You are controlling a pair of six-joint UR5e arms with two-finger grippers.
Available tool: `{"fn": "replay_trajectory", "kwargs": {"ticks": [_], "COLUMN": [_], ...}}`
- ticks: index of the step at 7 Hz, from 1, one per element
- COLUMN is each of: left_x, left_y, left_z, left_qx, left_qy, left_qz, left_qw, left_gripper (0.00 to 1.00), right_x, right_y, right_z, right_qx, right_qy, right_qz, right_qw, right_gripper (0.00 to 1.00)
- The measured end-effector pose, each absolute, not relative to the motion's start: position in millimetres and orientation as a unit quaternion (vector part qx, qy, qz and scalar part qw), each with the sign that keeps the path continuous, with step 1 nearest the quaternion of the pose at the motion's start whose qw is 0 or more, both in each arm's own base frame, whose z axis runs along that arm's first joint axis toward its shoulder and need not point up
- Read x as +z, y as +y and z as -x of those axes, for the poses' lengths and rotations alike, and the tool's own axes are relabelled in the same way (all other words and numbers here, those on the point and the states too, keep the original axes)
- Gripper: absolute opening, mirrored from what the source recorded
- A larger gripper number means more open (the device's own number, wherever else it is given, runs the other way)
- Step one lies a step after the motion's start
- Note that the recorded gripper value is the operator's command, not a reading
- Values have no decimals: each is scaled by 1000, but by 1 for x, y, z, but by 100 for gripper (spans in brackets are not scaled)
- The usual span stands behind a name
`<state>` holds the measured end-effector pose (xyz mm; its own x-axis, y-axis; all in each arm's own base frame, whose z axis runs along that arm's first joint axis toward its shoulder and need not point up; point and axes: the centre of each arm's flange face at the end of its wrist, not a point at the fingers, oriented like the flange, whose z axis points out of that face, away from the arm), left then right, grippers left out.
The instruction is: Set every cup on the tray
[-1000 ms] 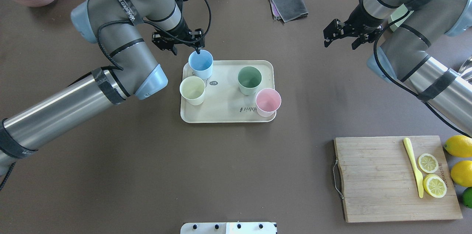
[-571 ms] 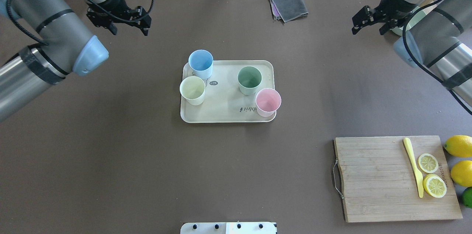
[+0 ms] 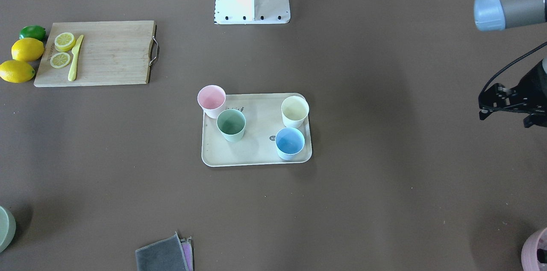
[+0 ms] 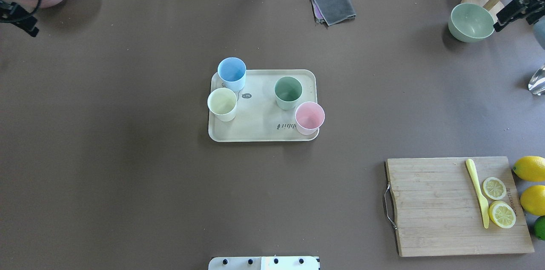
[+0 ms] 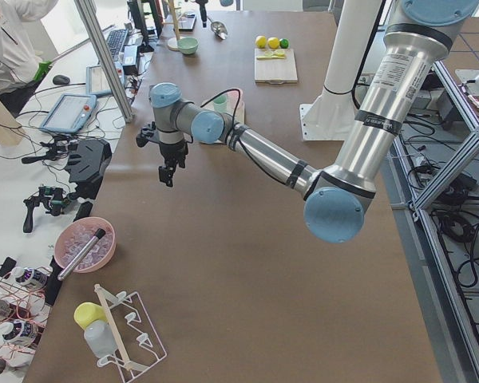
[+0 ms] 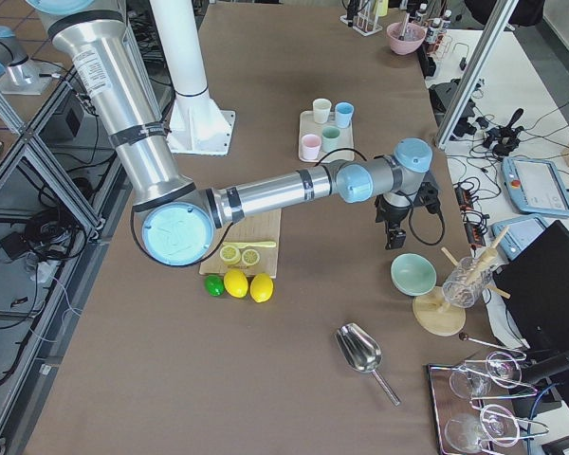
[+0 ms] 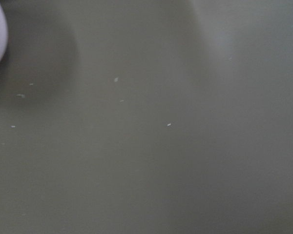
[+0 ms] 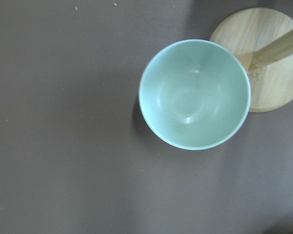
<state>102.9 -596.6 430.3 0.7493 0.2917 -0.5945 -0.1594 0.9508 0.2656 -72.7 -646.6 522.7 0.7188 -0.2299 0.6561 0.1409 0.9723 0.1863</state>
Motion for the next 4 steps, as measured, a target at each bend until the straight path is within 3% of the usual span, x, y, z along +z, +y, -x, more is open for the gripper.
{"fn": "replay_trajectory", "kwargs": {"ticks": [4], "left_x": [487], "left_y": [-538], "left_z": [-37], "left_qx": [134], "left_qy": [317], "left_qz": [-101], "left_qw": [933], "left_gripper": [98], "right_x": [558], "right_y": [-628], "right_z": [47], "right_qx": [-109], "right_qy": [-356], "right_qz": [-56], "right_qw": [927], "right_gripper": [100]}}
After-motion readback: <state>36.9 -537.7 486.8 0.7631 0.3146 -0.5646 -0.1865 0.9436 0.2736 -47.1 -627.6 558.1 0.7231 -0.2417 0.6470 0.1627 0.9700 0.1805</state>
